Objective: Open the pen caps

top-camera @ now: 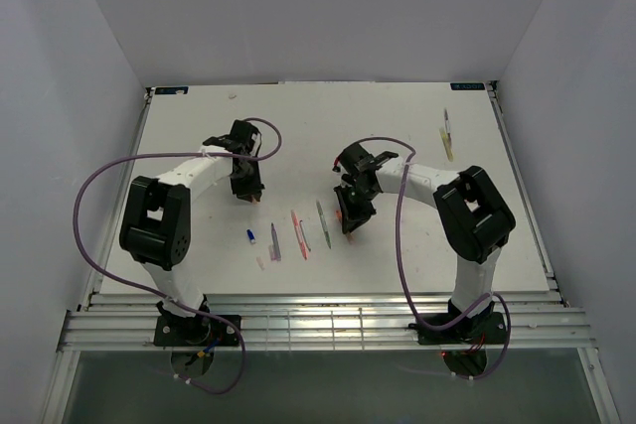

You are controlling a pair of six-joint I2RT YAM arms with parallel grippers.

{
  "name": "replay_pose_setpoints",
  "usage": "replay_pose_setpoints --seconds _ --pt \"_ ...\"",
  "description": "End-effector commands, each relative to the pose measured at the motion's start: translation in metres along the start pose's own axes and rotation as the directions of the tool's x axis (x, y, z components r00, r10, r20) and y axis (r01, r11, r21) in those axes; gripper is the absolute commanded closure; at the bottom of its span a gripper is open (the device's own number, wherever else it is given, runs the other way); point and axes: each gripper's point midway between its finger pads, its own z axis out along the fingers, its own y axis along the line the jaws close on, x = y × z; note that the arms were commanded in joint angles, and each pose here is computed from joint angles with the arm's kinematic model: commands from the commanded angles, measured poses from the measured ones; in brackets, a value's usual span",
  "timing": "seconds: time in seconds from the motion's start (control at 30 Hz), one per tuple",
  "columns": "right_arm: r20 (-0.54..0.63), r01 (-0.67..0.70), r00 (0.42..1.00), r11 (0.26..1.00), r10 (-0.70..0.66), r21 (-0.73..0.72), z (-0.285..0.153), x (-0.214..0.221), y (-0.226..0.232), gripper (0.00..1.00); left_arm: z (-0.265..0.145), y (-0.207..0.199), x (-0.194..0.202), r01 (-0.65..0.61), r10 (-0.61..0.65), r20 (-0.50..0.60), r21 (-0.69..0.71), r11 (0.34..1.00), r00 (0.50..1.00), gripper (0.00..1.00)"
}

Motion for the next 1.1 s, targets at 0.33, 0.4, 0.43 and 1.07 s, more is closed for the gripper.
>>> replay_pose_setpoints --seconds 0.33,0.4,0.43,1.07 --pt "0.038 -0.009 0.999 1.0 0.009 -0.009 0.007 -0.02 0.003 0.92 0.02 0.001 0.0 -0.033 0.033 -0.01 -0.007 0.999 0.999 0.88" --pt "0.034 -0.01 0.999 1.0 0.01 -0.009 0.009 -0.019 0.002 0.92 0.021 0.003 0.001 -0.032 0.032 -0.015 -0.015 0.999 0.999 0.84" --pt "0.032 -0.01 0.999 1.0 0.011 -0.008 0.009 -0.018 0.002 0.92 0.022 0.003 0.002 -0.029 0.029 -0.019 -0.017 0.999 0.999 0.82" --pt "0.014 0.003 1.0 1.0 -0.003 -0.013 0.014 -0.012 0.0 0.92 0.027 0.01 0.012 0.017 -0.021 -0.061 -0.066 0.998 0.998 0.56"
